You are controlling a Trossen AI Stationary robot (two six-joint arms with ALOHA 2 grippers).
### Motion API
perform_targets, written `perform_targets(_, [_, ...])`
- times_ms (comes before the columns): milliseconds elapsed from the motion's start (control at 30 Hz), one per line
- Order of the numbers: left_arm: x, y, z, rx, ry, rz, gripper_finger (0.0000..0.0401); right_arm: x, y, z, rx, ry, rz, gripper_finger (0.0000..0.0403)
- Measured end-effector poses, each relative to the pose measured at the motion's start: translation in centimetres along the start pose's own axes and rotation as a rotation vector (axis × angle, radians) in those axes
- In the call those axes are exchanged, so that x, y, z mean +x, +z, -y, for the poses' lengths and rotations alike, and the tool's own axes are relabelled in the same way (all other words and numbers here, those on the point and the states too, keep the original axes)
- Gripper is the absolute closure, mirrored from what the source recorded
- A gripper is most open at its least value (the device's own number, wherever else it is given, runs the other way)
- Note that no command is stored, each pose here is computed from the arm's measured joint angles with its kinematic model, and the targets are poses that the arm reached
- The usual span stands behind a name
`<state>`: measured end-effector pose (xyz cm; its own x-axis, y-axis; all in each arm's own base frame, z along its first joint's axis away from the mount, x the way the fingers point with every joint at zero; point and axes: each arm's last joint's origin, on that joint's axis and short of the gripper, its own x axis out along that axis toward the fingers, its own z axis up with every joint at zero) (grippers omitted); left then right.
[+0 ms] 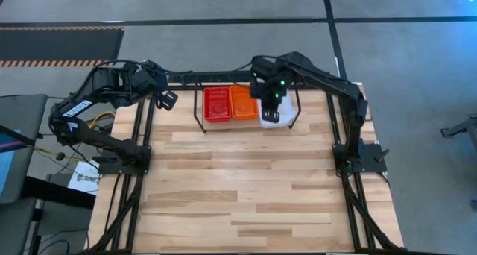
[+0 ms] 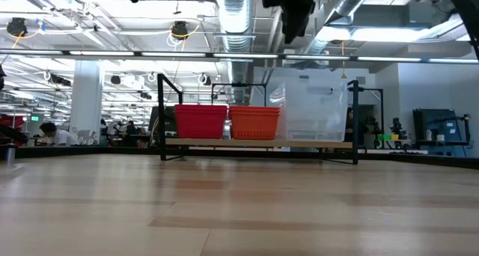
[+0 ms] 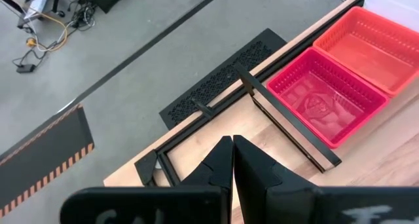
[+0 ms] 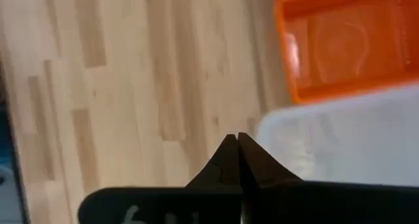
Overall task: Stack baskets on shelf by color
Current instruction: Adjust the bins on the shelf
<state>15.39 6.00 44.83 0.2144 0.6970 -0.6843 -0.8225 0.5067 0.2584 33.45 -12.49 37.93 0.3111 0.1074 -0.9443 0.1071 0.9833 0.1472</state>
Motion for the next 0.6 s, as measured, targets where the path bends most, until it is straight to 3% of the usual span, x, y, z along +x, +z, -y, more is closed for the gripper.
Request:
perform_targets(267, [0.0, 0.0, 0.0, 0.012, -0.005, -0.003, 0.0401, 0.7, 0.0, -3.3, 0.005, 0.049, -0.025, 0.0403])
perform_targets(600, [0.0, 0.0, 0.0, 0.078, -0.006, -0.003, 0.0401, 9.6, -2.9, -2.7, 0.100, 0.049, -0.341, 0.0403])
